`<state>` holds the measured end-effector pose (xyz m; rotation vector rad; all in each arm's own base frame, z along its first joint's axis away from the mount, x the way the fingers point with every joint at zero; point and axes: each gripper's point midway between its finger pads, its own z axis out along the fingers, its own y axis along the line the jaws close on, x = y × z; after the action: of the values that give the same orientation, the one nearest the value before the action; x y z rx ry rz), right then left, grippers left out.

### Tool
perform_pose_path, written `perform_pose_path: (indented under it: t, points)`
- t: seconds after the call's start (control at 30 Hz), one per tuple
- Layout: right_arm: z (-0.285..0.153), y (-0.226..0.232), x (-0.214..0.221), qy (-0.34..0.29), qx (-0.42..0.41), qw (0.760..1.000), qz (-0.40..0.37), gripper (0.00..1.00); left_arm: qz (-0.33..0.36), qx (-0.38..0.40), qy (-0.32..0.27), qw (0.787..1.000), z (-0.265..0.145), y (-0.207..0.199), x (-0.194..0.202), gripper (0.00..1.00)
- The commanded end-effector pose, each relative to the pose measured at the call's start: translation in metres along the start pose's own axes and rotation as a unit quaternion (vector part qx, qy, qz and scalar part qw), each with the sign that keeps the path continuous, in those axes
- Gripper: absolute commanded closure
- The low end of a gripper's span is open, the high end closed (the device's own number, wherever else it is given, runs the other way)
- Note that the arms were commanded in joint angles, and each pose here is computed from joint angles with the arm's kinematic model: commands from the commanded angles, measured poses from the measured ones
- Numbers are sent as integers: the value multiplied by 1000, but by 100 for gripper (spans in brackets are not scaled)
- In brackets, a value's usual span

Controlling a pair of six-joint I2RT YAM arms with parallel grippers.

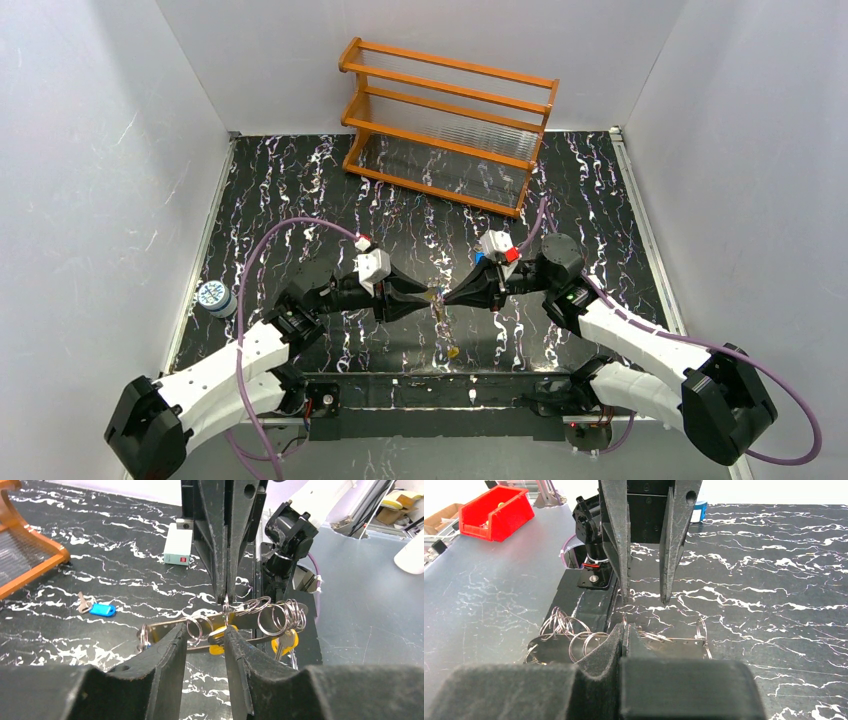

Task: Put the keys on the keyring
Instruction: Adjust the key on the keyring.

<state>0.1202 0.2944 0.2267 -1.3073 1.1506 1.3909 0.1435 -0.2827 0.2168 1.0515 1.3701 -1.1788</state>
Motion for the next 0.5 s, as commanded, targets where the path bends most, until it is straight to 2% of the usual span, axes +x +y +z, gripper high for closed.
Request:
perform_pose_path:
  t: [0.0,0.2,0.47]
  points:
    - [2,1,-26,-26,-13,999,-41,99,32,41,-26,998,6,-12,-13,69]
    - [2,-1,-26,-26,-9,999,-38,99,31,67,-20,997,17,-23,-7,73]
    - [2,-3,-29,-29,-2,999,-42,99,16,55,-2,998,16,-20,8,95]
